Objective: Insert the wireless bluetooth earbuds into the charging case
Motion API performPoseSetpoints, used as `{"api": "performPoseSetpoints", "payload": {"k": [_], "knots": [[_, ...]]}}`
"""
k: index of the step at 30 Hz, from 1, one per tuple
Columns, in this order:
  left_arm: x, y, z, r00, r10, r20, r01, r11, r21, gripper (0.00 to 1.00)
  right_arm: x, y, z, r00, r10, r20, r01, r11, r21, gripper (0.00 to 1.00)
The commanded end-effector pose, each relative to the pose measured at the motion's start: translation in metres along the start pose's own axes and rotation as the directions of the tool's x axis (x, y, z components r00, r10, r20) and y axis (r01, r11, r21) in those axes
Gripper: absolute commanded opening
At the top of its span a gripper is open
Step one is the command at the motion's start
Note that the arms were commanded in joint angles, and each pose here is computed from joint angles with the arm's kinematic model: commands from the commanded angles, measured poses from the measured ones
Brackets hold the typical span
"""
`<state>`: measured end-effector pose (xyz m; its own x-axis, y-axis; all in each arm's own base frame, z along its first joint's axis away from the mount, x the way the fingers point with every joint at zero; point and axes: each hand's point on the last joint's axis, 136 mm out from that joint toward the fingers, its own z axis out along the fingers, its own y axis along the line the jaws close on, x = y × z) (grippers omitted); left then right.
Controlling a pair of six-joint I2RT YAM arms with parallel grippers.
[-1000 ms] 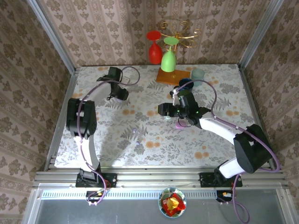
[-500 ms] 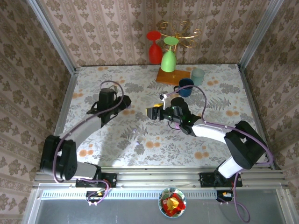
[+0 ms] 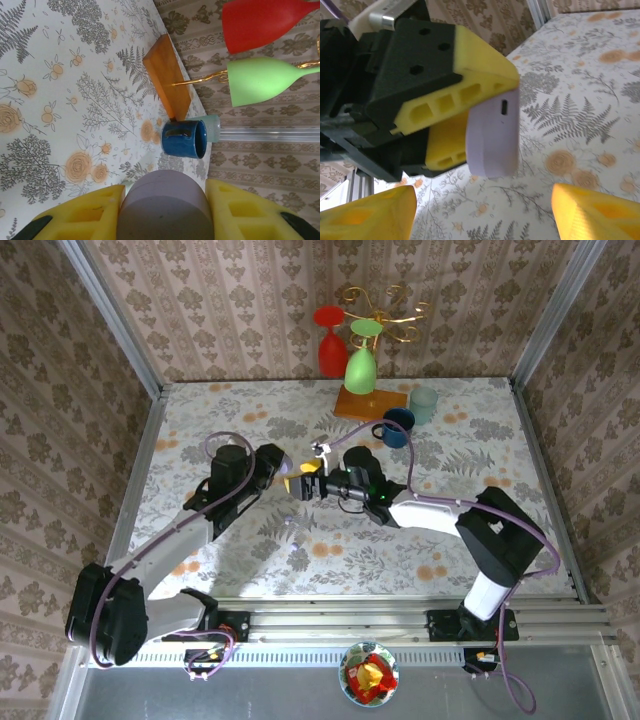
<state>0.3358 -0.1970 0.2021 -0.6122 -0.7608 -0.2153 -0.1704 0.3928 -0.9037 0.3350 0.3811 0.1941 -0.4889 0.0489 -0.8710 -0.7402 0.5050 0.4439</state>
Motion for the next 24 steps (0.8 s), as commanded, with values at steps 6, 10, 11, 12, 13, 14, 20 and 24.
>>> {"api": "performPoseSetpoints", "payload": {"k": [6, 10, 11, 12, 13, 14, 20, 24], "knots": [[0.005, -0.010, -0.010, 1.000, -0.031, 0.000, 0.031, 0.998, 0.059, 0.21, -0.016, 0.007, 0.023, 0.999, -0.007, 0.034, 0.009, 0.999, -0.051, 0.59], [0.007, -0.013, -0.014, 1.000, -0.027, -0.005, 0.027, 0.997, 0.073, 0.21, -0.018, 0.007, 0.028, 0.999, -0.012, 0.035, 0.014, 0.998, -0.054, 0.49], [0.005, -0.012, -0.016, 1.000, -0.026, 0.008, 0.026, 0.997, 0.069, 0.21, -0.018, 0.006, 0.029, 0.999, -0.013, 0.033, 0.014, 0.998, -0.053, 0.46], [0.005, -0.010, -0.017, 1.000, -0.026, 0.015, 0.025, 0.997, 0.066, 0.21, -0.018, 0.006, 0.030, 1.000, -0.012, 0.029, 0.014, 0.999, -0.053, 0.42], [0.004, -0.009, -0.018, 0.999, -0.027, 0.018, 0.025, 0.997, 0.066, 0.21, -0.019, 0.006, 0.030, 1.000, -0.011, 0.027, 0.013, 0.998, -0.055, 0.39], [0.003, -0.010, -0.019, 0.999, -0.023, 0.023, 0.021, 0.998, 0.067, 0.22, -0.018, 0.006, 0.030, 1.000, -0.010, 0.022, 0.012, 0.998, -0.056, 0.32], [0.001, -0.029, -0.022, 0.984, 0.167, 0.054, -0.173, 0.975, 0.142, 0.76, -0.018, 0.005, 0.019, 1.000, 0.001, 0.009, 0.000, 0.999, -0.037, 0.13], [-0.012, -0.055, -0.035, 0.883, 0.414, 0.219, -0.459, 0.858, 0.231, 1.00, -0.015, -0.007, 0.002, 0.998, 0.055, -0.024, -0.055, 0.998, 0.007, 0.10]]}}
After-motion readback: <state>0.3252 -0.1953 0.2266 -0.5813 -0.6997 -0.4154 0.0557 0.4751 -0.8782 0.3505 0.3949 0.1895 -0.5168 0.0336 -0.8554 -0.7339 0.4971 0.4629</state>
